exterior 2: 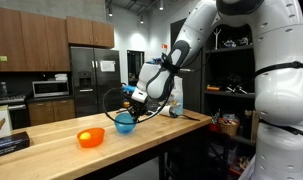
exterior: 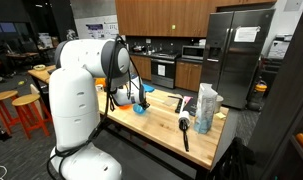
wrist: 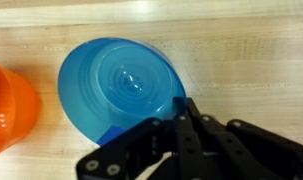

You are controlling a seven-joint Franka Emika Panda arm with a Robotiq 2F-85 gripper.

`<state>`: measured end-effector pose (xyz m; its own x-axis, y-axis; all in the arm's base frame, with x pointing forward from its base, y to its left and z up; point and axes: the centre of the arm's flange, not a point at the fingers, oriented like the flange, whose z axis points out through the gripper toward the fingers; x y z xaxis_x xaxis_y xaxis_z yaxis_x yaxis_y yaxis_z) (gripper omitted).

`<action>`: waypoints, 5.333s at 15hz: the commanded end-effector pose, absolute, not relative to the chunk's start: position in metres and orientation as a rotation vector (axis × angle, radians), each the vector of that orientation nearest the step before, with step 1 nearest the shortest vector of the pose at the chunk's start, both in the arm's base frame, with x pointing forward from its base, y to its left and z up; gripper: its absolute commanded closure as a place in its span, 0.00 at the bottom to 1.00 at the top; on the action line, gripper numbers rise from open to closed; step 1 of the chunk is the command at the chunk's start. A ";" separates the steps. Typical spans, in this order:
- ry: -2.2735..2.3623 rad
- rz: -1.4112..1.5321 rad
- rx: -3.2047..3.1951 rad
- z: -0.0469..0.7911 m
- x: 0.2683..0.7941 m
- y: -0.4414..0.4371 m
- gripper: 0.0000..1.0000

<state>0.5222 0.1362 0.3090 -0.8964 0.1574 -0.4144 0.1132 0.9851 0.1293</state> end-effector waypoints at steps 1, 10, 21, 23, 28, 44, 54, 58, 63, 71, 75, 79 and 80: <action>2.713 0.100 0.196 0.306 0.508 0.139 0.99; 2.829 0.363 0.456 0.296 0.527 0.132 0.99; 2.892 0.342 0.571 0.297 0.541 0.112 0.93; 2.906 0.338 0.576 0.297 0.541 0.110 0.68; 2.936 0.329 0.570 0.299 0.536 0.112 0.38; 2.762 0.075 0.195 0.434 0.477 0.179 0.00; 2.784 0.072 0.216 0.424 0.425 0.138 0.00; 2.797 0.097 0.199 0.414 0.410 0.137 0.00; 2.776 0.128 0.212 0.412 0.405 0.131 0.00; 2.722 0.163 0.241 0.417 0.413 0.118 0.00; 2.663 0.165 0.239 0.422 0.414 0.119 0.00; 2.628 0.179 0.237 0.423 0.417 0.116 0.00; 2.630 0.182 0.240 0.423 0.416 0.116 0.00</action>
<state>0.4223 0.1221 0.4192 -0.8777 0.2054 -0.4330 0.1438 0.9747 0.1709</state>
